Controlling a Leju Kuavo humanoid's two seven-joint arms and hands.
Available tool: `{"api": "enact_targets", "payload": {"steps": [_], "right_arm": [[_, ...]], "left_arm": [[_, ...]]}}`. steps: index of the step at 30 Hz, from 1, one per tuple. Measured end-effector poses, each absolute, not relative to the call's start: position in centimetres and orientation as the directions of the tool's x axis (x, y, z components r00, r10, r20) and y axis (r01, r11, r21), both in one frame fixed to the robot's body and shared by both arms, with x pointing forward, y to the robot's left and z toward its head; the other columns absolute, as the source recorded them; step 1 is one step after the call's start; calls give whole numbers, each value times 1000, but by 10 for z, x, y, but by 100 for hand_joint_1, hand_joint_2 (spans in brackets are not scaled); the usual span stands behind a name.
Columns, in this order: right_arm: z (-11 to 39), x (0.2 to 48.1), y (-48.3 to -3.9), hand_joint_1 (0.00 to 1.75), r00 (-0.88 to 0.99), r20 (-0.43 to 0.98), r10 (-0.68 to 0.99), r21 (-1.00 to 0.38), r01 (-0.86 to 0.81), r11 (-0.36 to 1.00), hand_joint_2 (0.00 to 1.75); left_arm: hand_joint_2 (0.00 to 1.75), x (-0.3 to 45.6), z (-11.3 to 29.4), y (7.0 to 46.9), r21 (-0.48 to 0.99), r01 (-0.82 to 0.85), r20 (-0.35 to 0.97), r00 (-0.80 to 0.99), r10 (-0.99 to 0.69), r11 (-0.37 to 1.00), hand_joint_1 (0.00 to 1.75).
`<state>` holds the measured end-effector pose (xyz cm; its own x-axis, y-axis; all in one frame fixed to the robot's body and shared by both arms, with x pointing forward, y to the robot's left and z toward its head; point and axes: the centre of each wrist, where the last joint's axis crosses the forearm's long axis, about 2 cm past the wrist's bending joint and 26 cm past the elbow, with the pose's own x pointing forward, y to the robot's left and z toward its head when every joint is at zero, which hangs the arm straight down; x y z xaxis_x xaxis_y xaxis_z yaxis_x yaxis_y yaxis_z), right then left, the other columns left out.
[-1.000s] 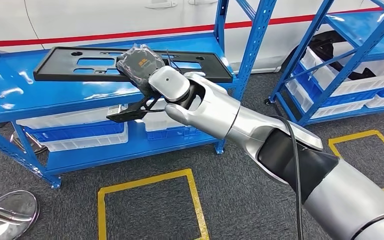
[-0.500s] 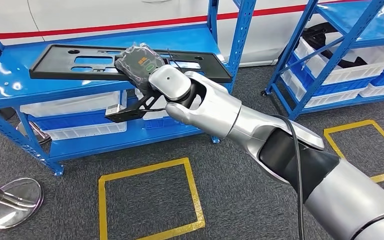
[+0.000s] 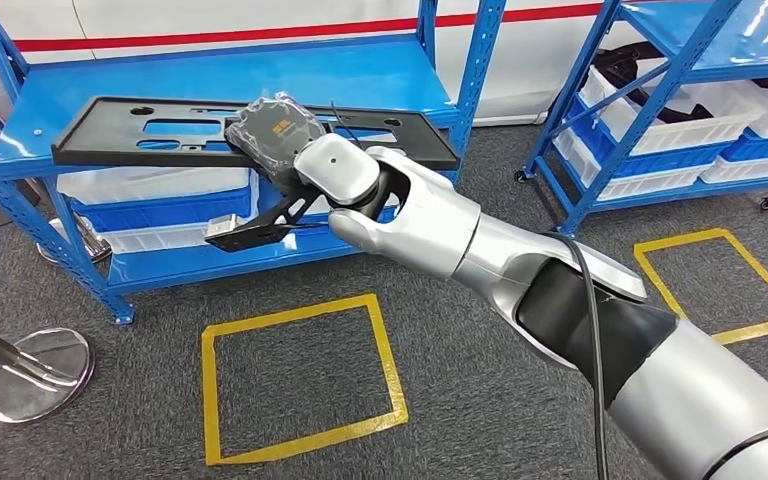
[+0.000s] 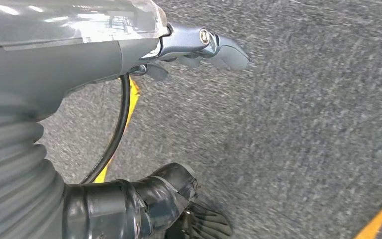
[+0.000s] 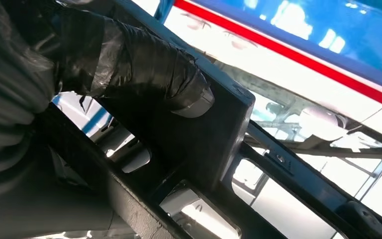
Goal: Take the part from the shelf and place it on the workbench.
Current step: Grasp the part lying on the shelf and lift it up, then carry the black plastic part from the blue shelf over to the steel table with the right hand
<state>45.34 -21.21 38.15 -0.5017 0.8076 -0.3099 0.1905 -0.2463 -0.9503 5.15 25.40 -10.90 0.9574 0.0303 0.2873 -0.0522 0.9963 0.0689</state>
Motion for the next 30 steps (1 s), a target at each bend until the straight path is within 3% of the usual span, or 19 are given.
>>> {"api": "enact_targets", "payload": {"steps": [30], "right_arm": [[381, 455, -214, 175, -499, -322, 805, -947, 175, -270, 175]], "left_arm": [[175, 51, -109, 257, 57, -20, 303, 953, 2, 998, 0]]}}
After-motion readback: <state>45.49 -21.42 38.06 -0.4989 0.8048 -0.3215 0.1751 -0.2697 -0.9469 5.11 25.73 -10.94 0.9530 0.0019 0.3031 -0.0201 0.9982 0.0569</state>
